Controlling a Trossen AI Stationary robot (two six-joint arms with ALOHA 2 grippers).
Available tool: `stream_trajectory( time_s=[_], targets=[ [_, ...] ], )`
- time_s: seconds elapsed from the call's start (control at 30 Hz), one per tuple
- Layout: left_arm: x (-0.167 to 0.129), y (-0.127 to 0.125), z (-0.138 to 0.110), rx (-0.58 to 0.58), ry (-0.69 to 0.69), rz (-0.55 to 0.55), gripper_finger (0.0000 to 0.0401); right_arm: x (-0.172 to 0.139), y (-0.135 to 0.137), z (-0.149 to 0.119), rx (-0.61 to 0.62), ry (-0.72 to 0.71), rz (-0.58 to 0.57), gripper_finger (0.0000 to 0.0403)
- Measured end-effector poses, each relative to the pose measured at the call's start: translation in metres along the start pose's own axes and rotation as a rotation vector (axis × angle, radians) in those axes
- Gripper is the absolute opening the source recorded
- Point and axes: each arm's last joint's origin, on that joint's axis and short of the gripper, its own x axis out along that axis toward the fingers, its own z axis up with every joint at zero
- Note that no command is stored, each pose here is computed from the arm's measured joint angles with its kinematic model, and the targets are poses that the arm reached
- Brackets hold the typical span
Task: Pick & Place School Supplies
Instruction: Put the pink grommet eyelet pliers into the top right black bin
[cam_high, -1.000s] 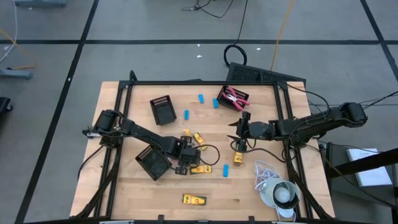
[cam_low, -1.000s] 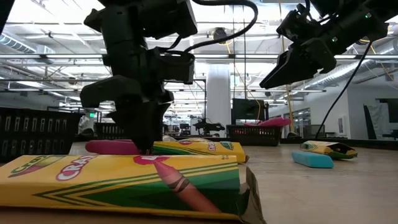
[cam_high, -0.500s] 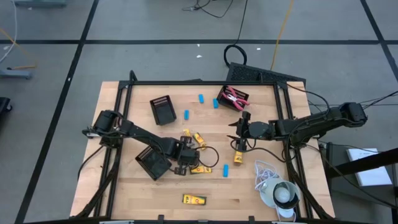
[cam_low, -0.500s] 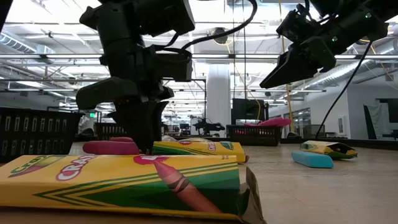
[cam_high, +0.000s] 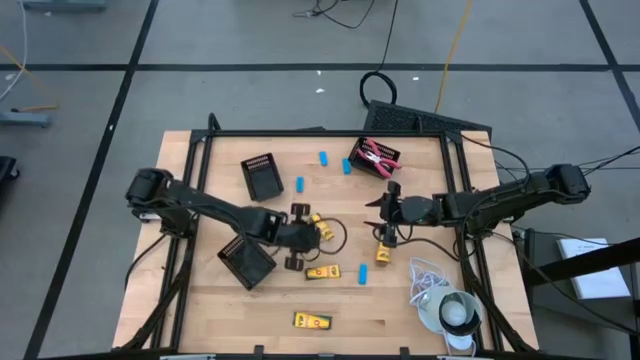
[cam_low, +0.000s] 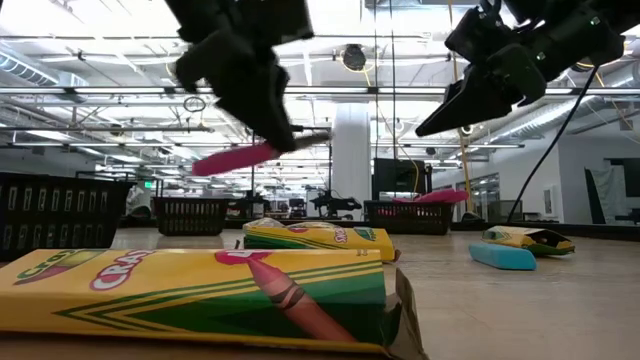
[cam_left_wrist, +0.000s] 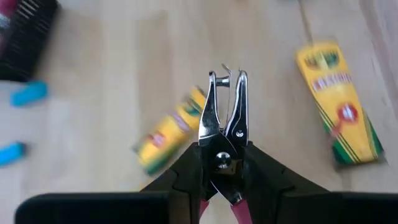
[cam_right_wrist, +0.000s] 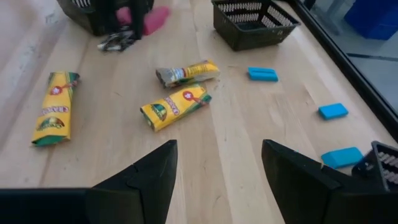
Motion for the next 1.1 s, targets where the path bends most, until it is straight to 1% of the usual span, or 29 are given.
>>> stream_trajectory(
  time_s=[0.13, 0.27, 0.4, 0.53, 0.6, 0.7, 0.77, 0.83, 0.97, 1.03, 1.1],
  targets=[
    [-0.001, 0.018, 0.006, 0.003, -0.069, 0.027, 0.0084, 0.000, 0.000, 0.002, -0.017, -0.019, 0.011, 0.0224],
    [0.009, 0.038, 0.010, 0.003, -0.123, 0.051, 0.0084, 0.000, 0.001, 0.006, -0.016, -0.068, 0.073, 0.0224],
    [0.018, 0.060, 0.013, -0.006, -0.188, 0.063, 0.0084, 0.003, -0.005, 0.009, -0.020, -0.093, 0.043, 0.0224],
    [0.022, 0.079, 0.013, -0.019, -0.222, 0.094, 0.0084, 0.007, -0.016, 0.007, -0.011, -0.082, 0.008, 0.0224],
    [0.023, 0.088, 0.012, -0.028, -0.215, 0.093, 0.0084, 0.011, -0.021, 0.005, -0.005, -0.069, 0.025, 0.0224],
    [0.025, 0.099, 0.019, -0.036, -0.248, 0.099, 0.0084, 0.016, -0.026, 0.006, 0.014, -0.090, 0.044, 0.0224],
    [0.027, 0.104, 0.020, -0.025, -0.237, 0.099, 0.0084, 0.019, -0.030, 0.005, 0.018, -0.094, 0.030, 0.0224],
    [0.030, 0.110, 0.028, -0.014, -0.265, 0.103, 0.0084, 0.021, -0.033, 0.004, 0.016, -0.088, 0.016, 0.0226],
    [0.044, 0.125, 0.037, -0.004, -0.239, 0.114, 0.0084, 0.022, -0.042, 0.004, 0.024, -0.092, -0.023, 0.0230],
    [0.053, 0.133, 0.039, 0.001, -0.193, 0.114, 0.0084, 0.020, -0.046, 0.003, 0.026, -0.080, -0.044, 0.0230],
    [0.062, 0.141, 0.041, 0.003, -0.167, 0.119, 0.0084, 0.014, -0.049, 0.004, 0.016, -0.067, -0.095, 0.0228]
  ],
)
